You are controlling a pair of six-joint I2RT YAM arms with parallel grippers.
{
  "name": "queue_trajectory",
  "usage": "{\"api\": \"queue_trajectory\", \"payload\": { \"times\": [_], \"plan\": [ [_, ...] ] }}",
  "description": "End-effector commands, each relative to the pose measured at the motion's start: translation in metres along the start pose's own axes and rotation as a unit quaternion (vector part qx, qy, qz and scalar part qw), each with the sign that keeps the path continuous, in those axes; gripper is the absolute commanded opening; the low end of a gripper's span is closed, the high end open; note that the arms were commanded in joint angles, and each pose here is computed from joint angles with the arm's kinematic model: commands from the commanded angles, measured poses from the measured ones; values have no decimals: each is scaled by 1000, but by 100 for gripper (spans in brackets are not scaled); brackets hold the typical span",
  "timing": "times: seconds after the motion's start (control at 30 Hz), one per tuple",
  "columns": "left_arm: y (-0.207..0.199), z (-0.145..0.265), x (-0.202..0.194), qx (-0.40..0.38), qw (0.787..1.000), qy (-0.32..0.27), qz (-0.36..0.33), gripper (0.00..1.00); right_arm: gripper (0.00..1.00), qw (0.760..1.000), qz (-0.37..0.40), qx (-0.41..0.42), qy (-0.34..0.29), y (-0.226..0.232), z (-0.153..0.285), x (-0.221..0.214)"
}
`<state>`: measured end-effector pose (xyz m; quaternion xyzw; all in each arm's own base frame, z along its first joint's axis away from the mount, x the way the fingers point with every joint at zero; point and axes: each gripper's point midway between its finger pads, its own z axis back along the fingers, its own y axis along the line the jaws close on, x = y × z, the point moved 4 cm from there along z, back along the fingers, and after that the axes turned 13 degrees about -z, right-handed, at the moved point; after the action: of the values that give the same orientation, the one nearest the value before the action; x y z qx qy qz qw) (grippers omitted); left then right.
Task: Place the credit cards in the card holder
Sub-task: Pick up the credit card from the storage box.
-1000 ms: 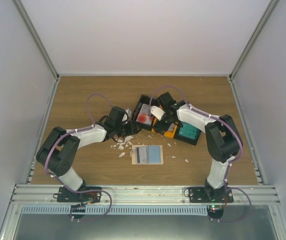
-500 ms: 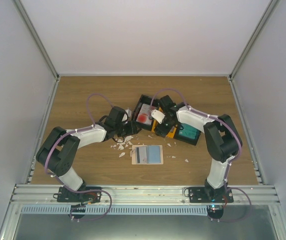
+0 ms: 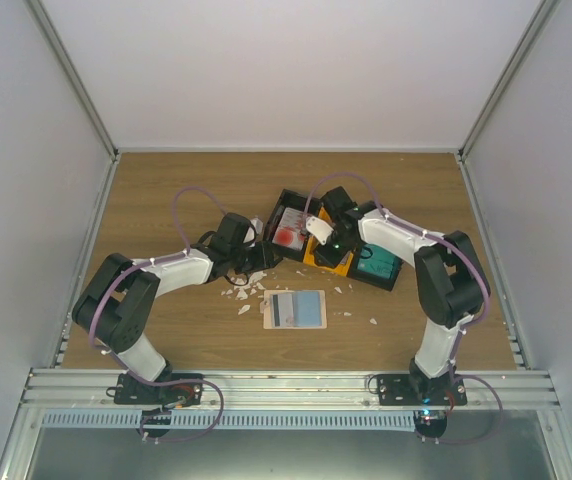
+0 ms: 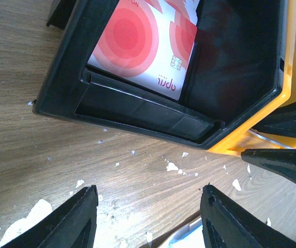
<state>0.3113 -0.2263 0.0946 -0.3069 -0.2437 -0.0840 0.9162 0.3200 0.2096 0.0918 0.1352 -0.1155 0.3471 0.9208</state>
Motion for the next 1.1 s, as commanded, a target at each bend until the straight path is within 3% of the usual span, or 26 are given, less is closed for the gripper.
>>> {"api": "queue_trajectory", "payload": {
  "times": [0.0, 0.23, 0.33, 0.47, 0.77, 0.93, 1.07],
  "plan": [
    [-1, 2, 6, -6, 1000, -19, -14, 56, 28, 1000, -8, 0, -8, -2, 5, 5],
    [-2, 4, 7, -9, 1000, -22, -15, 56, 13, 999, -18, -22, -29, -9, 16, 14],
    [-4, 6, 9, -9, 999, -27, -17, 57, 1, 998, -25, -46, -45, -15, 26, 19],
    [-6, 8, 12, -14, 999, -34, -18, 57, 1, 993, -37, -87, -73, -24, 39, 24],
    [-25, 24, 22, -57, 995, -70, -35, 63, 0, 978, -94, -89, -161, -31, 73, 38],
    [-43, 45, 32, -95, 988, -107, -56, 71, 0, 958, -132, -54, -248, -22, 112, 49],
    [-61, 70, 38, -127, 977, -146, -87, 78, 1, 941, -155, 24, -300, 3, 141, 50]
  ]
}}
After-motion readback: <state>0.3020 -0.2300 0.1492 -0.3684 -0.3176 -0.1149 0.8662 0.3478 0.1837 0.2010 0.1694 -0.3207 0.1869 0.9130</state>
